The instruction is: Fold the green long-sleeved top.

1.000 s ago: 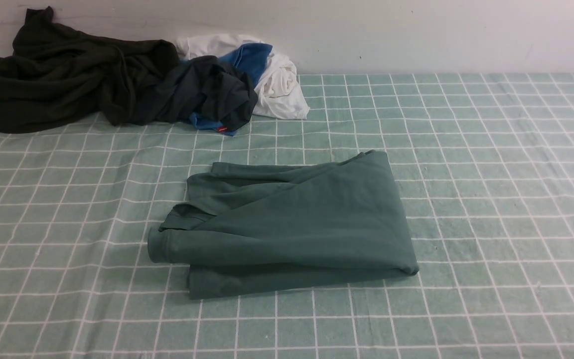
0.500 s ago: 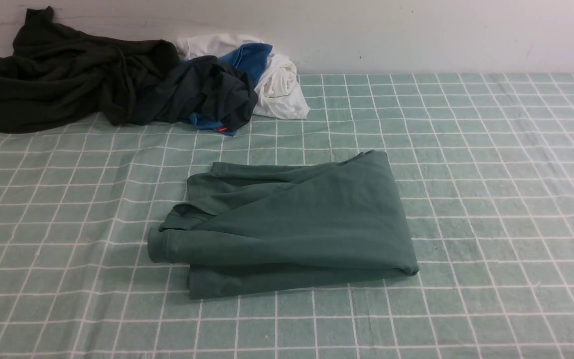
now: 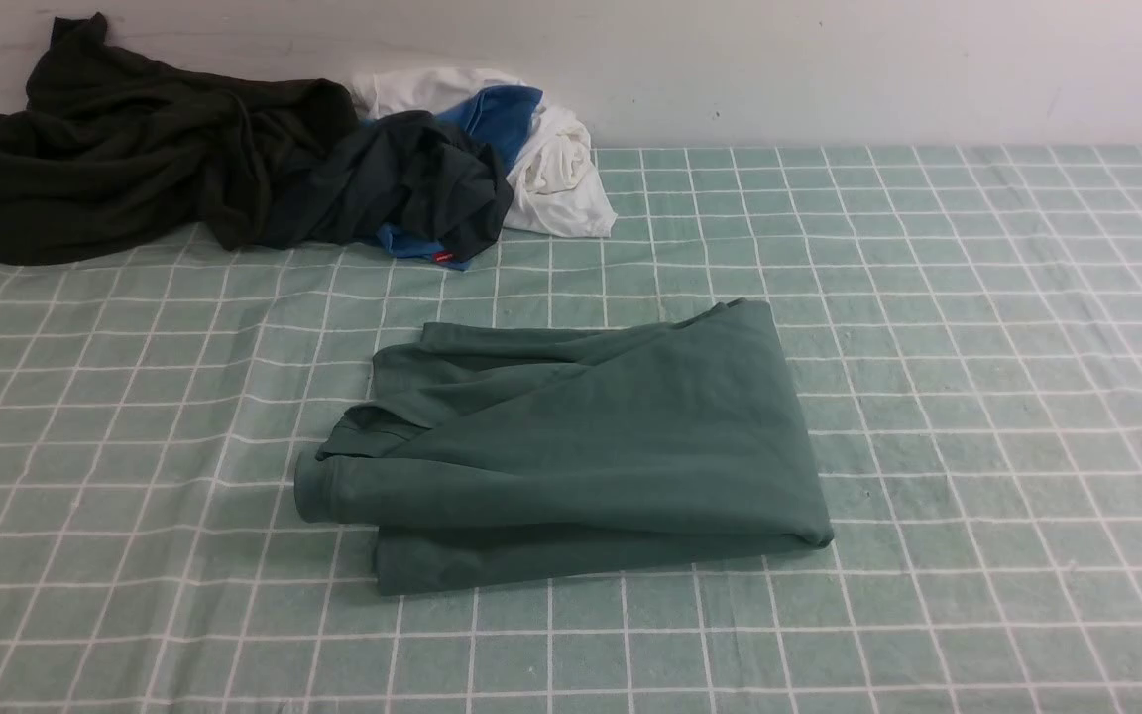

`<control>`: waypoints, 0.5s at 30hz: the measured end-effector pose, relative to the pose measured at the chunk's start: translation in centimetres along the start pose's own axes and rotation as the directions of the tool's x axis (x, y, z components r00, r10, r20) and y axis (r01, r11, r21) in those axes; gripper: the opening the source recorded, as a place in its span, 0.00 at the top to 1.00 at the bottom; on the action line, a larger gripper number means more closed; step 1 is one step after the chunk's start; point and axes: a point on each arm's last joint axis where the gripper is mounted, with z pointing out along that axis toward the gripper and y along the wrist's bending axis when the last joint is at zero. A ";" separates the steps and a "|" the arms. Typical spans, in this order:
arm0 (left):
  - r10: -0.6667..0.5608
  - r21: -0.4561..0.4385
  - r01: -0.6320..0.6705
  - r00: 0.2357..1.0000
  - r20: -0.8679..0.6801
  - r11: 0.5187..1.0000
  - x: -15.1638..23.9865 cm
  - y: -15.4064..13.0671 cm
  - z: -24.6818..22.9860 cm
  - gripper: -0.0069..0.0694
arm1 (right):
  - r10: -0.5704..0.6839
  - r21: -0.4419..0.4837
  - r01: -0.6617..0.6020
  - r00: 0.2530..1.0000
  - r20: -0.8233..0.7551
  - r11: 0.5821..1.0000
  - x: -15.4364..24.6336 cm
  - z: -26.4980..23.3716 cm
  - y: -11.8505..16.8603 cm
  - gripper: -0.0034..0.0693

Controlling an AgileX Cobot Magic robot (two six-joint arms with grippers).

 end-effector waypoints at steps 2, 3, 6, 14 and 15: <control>-0.125 0.030 0.124 0.991 0.037 0.992 0.3 -0.7 1.0 0.91 | 0.000 0.000 0.000 1.000 -0.001 1.000 0.0 0.0 0.0 0.97; -0.183 0.054 0.181 0.982 0.044 0.982 0.5 -1.0 1.7 0.91 | 0.000 0.000 0.000 1.000 -0.001 1.000 0.0 0.0 0.0 0.97; -0.277 0.071 0.273 0.959 0.057 0.959 1.6 -1.3 3.0 0.91 | 0.000 0.000 0.000 1.000 -0.001 1.000 0.0 0.0 0.0 0.97; -0.377 0.031 0.378 0.910 0.170 0.925 4.4 -0.8 5.2 0.91 | 0.000 0.000 0.000 1.000 -0.001 1.000 0.0 0.0 0.0 0.97; -0.379 0.028 0.381 0.907 0.181 0.924 4.9 -0.8 5.5 0.91 | 0.000 0.000 0.000 1.000 -0.001 1.000 0.0 0.0 0.0 0.97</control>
